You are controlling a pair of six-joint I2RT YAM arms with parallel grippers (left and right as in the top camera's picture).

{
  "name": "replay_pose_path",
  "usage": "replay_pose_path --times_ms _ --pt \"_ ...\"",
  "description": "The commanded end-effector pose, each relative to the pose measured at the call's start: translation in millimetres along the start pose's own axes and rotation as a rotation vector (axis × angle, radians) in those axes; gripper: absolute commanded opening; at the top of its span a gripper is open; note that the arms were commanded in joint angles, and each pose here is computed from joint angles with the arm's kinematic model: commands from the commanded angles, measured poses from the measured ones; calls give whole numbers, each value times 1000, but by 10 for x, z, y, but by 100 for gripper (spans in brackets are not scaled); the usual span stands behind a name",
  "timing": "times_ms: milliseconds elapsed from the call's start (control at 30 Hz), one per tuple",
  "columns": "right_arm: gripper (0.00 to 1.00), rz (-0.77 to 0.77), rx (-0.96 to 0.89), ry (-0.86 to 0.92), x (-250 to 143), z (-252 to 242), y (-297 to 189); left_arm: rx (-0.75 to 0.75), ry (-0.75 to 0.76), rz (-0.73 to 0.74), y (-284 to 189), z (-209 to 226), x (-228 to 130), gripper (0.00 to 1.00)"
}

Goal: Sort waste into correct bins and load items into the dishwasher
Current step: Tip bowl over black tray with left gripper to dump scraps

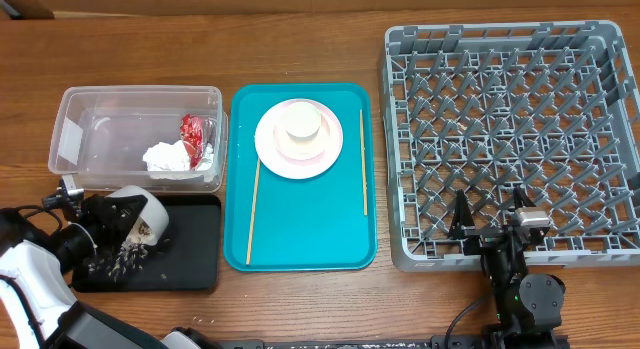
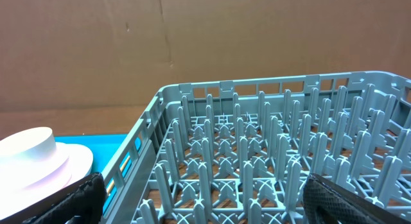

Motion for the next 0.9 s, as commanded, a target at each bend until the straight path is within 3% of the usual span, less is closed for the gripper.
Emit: replay_pose_path --times_ms 0,100,867 --pt "100 -4 1 -2 -20 -9 0 -83 39 -42 9 -41 -11 4" --pt "100 -3 0 -2 -21 -10 0 -153 61 -78 27 -61 1 4" --pt "100 -4 1 -2 -20 -9 0 -206 67 -85 38 -86 -40 4"
Point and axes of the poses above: each gripper's point midway between its finger pads, its own y axis out along the fingers, its own z axis along the line the jaws close on, x = y × z, the point moved 9 cm from there along -y, back along the fingers, and after that the axes turned 14 degrees about y, right-handed, at the moved point
